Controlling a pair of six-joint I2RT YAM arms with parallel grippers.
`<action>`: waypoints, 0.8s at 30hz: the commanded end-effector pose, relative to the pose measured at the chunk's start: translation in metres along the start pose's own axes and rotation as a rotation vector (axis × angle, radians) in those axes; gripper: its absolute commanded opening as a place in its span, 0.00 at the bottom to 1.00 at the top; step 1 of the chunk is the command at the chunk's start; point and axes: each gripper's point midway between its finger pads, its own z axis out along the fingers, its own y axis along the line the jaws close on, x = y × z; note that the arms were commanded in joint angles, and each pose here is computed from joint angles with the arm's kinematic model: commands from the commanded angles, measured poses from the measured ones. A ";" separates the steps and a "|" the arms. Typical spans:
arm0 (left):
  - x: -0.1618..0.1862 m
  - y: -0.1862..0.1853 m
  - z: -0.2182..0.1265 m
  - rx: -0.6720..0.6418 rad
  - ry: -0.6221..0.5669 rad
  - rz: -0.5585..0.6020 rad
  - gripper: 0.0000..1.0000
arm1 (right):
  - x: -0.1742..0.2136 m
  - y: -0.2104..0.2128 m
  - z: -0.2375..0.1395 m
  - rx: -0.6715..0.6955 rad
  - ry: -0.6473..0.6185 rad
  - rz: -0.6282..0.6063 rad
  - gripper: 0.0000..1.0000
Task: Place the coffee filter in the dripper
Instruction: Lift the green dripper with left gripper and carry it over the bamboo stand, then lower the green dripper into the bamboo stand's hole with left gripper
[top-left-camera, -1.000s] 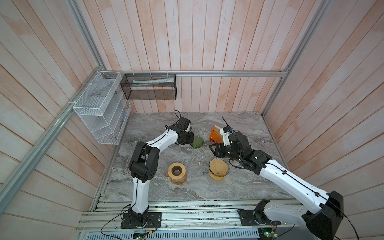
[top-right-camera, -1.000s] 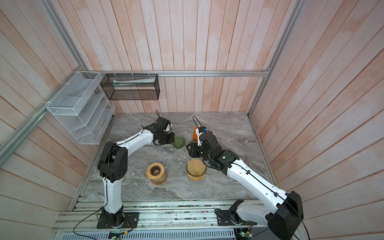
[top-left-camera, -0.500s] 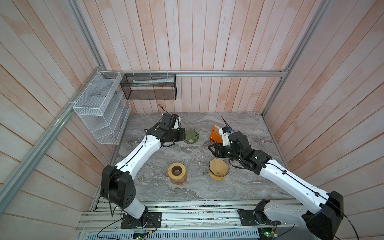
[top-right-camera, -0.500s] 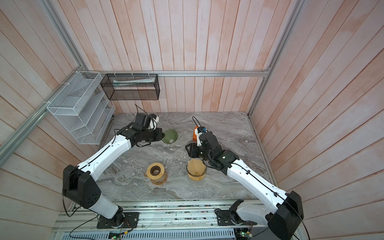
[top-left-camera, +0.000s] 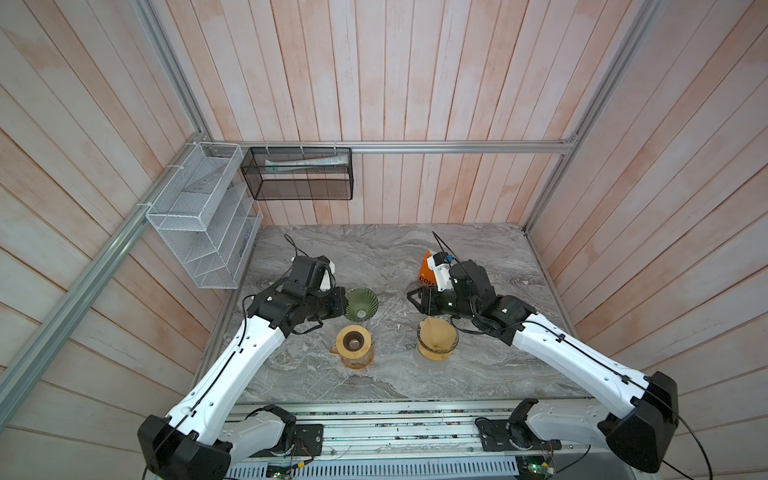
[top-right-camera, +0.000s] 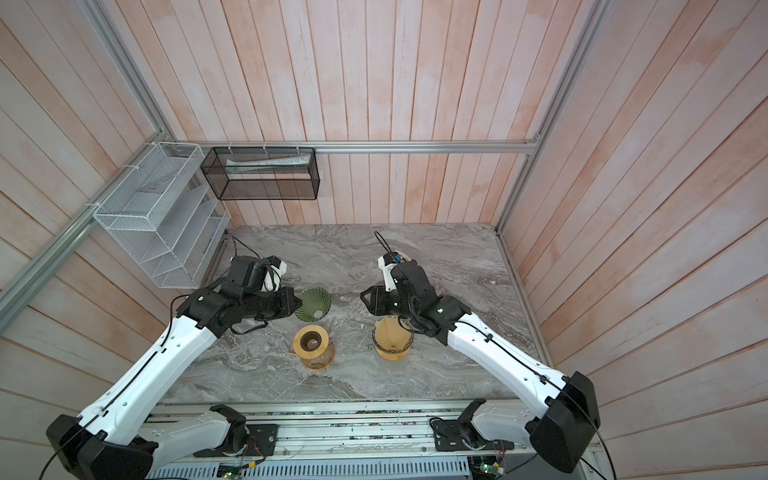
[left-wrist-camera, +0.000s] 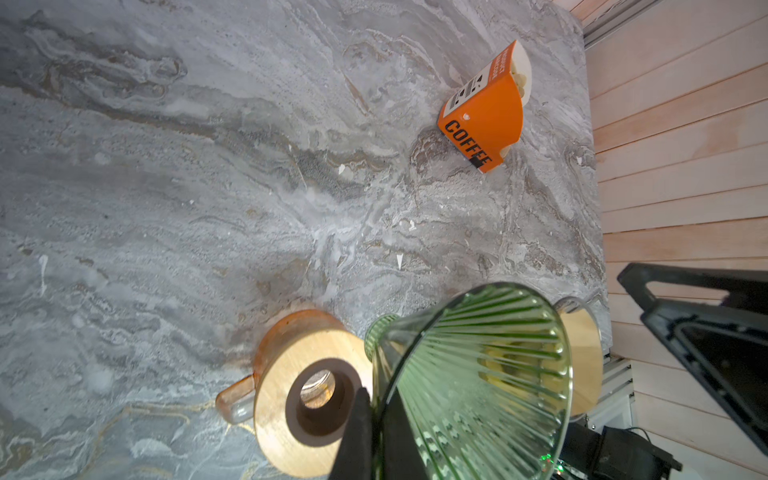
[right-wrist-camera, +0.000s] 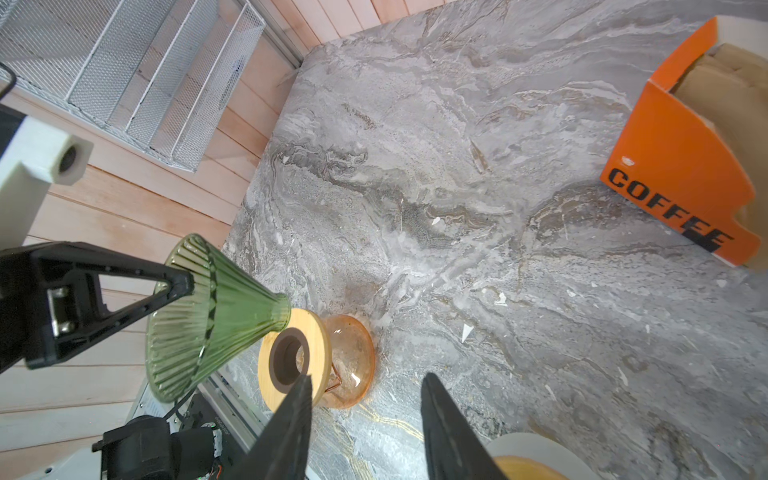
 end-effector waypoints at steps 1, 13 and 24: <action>0.025 0.017 -0.005 -0.051 0.055 -0.049 0.00 | -0.006 0.020 0.004 -0.046 -0.003 -0.028 0.44; 0.058 0.032 -0.002 -0.068 0.126 -0.075 0.00 | 0.007 0.047 0.026 -0.085 0.057 -0.065 0.44; 0.057 0.038 0.009 -0.081 0.110 -0.065 0.00 | 0.011 0.053 0.034 -0.092 0.076 -0.069 0.44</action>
